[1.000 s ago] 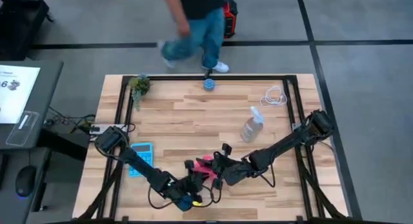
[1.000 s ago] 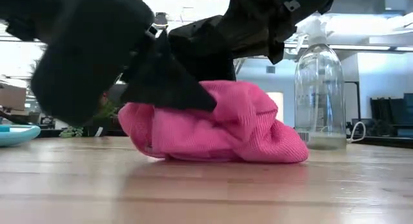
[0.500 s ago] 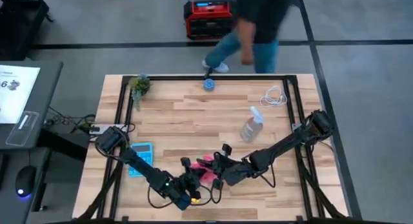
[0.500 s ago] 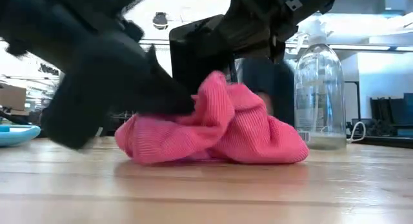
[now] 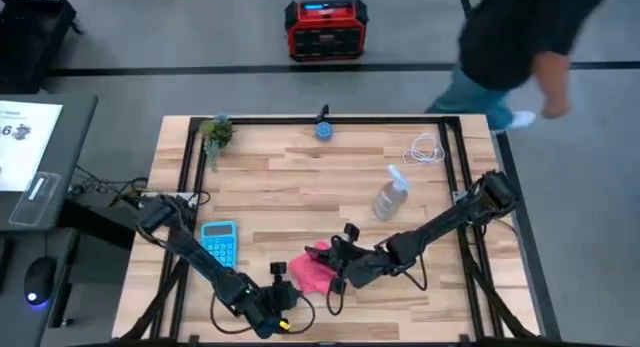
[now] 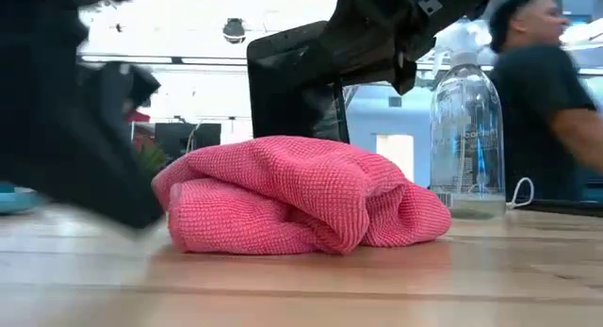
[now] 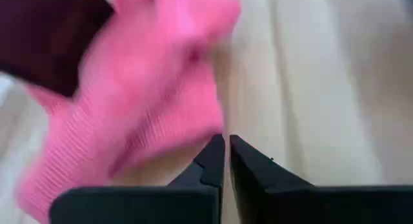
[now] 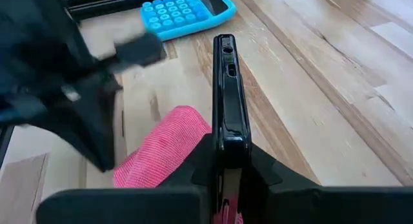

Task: Apply microfiber cloth
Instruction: Wipe the front of the black cellphone using pink microfiber cloth

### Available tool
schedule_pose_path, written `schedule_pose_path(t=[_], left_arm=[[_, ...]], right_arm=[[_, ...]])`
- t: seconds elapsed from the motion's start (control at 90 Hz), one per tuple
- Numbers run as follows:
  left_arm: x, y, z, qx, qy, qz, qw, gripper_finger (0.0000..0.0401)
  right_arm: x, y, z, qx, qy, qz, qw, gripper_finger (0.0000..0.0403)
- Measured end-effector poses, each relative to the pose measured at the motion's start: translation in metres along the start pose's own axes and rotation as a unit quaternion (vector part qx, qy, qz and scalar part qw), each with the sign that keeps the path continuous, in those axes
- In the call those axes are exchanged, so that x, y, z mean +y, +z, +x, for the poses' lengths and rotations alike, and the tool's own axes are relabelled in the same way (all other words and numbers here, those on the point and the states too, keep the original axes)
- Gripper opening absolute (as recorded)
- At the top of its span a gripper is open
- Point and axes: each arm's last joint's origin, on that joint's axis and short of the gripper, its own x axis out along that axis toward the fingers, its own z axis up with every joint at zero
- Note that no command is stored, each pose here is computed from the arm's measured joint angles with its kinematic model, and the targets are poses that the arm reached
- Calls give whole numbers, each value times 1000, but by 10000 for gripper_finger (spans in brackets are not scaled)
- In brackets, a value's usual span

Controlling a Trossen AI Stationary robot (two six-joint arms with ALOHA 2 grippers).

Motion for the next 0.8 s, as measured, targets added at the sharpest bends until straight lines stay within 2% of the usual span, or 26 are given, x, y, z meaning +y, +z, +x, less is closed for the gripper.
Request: schedule_pose_path(t=[0.167, 0.378, 0.556, 0.8], left_arm=[[10, 0, 26, -50, 95, -6, 994, 0], [29, 26, 47, -92, 108, 24, 990, 0], [30, 34, 48, -118, 126, 63, 983, 0], [19, 35, 31, -156, 195, 56, 967, 0]], right_arm=[[0, 0, 0, 2, 2, 6, 1000, 20], [-2, 0, 1, 6, 1, 8, 1000, 20], [-2, -1, 1, 11, -1, 5, 1000, 20], [-3, -1, 1, 11, -1, 6, 1000, 21]])
